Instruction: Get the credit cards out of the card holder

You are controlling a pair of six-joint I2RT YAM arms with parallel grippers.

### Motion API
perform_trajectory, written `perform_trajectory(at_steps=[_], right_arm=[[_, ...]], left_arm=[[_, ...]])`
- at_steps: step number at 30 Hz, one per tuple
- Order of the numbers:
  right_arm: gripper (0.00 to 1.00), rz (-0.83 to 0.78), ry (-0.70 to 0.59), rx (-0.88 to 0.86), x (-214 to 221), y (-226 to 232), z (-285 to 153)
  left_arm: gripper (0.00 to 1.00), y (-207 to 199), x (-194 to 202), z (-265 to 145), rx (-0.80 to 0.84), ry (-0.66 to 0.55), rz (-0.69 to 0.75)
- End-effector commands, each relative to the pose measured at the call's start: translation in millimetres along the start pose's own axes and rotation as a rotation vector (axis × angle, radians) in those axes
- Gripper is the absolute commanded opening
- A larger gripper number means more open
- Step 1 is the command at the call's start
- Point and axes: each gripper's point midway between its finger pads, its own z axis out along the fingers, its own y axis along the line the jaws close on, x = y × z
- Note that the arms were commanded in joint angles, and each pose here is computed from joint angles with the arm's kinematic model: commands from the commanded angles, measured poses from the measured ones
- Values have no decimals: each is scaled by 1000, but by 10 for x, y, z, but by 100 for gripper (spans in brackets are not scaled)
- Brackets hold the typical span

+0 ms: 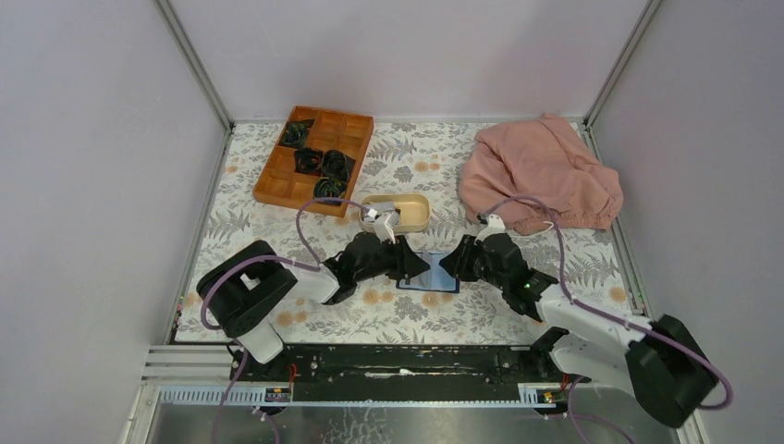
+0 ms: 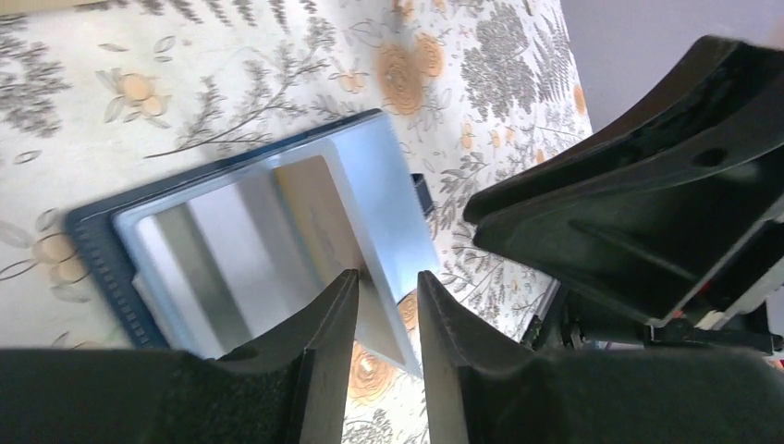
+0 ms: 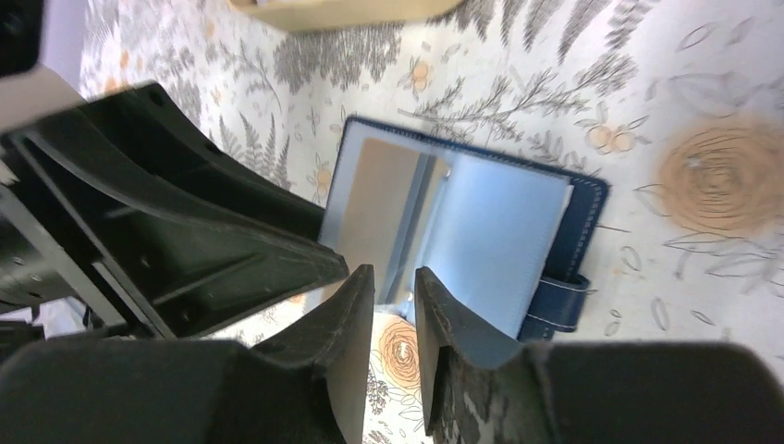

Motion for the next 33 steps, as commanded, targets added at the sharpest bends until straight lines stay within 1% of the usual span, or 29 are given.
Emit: perform_trajectory(at_steps=[1, 2, 4, 6, 7, 8, 10, 12, 15, 17, 19, 20, 22, 26, 33], right_arm=[[31, 11, -142, 118, -270, -160, -230], [31, 11, -166, 133, -318, -179, -286], [32, 8, -191, 150, -365, -202, -370], [33, 3, -200, 158, -381, -213, -421], [33, 1, -201, 161, -381, -222, -435], [33, 2, -200, 160, -376, -221, -442], [33, 2, -196, 153, -359, -218, -442], [33, 4, -190, 147, -339, -216, -433], [33, -8, -174, 124, -319, -171, -418], [31, -21, -156, 104, -293, -139, -379], [24, -27, -120, 105, -228, -149, -303], [18, -28, -96, 116, -180, -179, -254], [1, -20, -57, 131, -92, -225, -157], [0, 11, -13, 118, 66, -271, 15], [0, 23, 57, 216, 325, -564, 143]], left_arm=[[38, -198, 1, 128, 40, 8, 32], [40, -231, 28, 153, 46, 16, 35], [46, -285, 72, 202, 58, 27, 40], [61, -337, 107, 243, 76, 32, 47], [65, -347, 135, 270, 81, 39, 48], [67, -349, 161, 299, 86, 47, 44], [66, -347, 208, 342, 104, 56, 26], [63, -327, 263, 374, 119, 68, 1], [55, -373, 225, 303, 149, 31, -18], [53, -369, 155, 246, 137, -3, -5], [53, -362, 96, 191, 118, -26, 13], [53, -358, 73, 162, 111, -33, 20], [53, -342, 39, 112, 94, -42, 30], [53, -322, 0, 27, 79, -56, 41], [55, -175, 33, -1, 34, -45, 33]])
